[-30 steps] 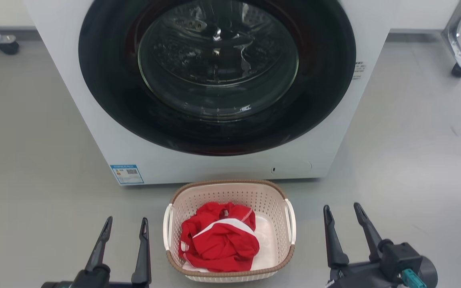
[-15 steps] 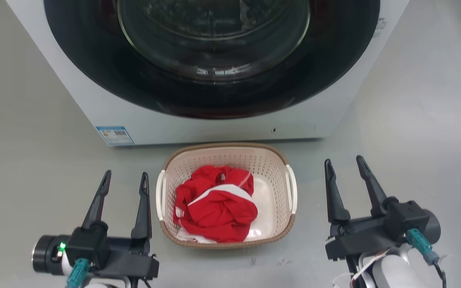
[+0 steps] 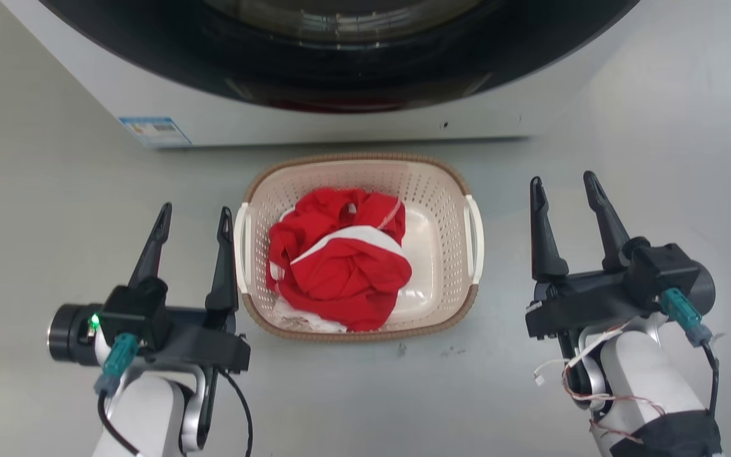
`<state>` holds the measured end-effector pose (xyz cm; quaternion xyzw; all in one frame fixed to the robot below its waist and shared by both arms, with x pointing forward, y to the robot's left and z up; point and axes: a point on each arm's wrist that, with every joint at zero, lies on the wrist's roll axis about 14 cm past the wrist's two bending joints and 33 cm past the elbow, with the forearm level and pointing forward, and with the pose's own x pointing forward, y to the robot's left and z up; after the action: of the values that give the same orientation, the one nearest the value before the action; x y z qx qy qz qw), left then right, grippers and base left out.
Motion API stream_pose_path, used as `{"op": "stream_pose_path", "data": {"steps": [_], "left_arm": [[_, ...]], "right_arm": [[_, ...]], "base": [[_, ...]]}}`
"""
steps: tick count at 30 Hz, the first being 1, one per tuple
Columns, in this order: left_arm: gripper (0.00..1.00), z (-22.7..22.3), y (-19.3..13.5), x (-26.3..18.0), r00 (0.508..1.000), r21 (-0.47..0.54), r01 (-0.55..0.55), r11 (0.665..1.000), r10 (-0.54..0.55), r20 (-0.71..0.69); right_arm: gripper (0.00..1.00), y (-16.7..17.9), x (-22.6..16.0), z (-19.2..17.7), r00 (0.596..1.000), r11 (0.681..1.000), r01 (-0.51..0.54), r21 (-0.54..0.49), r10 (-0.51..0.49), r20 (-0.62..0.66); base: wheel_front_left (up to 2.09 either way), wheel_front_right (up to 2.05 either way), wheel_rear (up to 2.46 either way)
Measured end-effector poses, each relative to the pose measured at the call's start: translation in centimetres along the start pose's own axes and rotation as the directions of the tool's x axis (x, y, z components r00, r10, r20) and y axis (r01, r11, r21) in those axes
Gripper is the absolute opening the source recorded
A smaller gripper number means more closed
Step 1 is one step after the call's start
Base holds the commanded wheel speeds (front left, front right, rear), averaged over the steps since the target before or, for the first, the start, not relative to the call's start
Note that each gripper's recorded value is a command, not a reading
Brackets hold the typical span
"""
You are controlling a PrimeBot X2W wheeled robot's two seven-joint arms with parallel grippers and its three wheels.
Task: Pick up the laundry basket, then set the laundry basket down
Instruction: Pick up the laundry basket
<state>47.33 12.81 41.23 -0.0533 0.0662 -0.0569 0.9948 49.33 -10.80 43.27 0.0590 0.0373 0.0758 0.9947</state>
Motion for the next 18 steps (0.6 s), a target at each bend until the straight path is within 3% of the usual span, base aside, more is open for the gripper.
{"op": "stream_pose_path", "data": {"steps": [18], "left_arm": [[1.0, -10.1, 1.6, 5.2, 0.977, -0.043, -0.031, 0.999, 0.022, -0.21]], "right_arm": [[1.0, -2.0, 5.3, -10.3, 0.981, 1.0, 0.018, 0.012, -0.015, -0.191]], "base": [[0.0, 0.0, 0.0]]}}
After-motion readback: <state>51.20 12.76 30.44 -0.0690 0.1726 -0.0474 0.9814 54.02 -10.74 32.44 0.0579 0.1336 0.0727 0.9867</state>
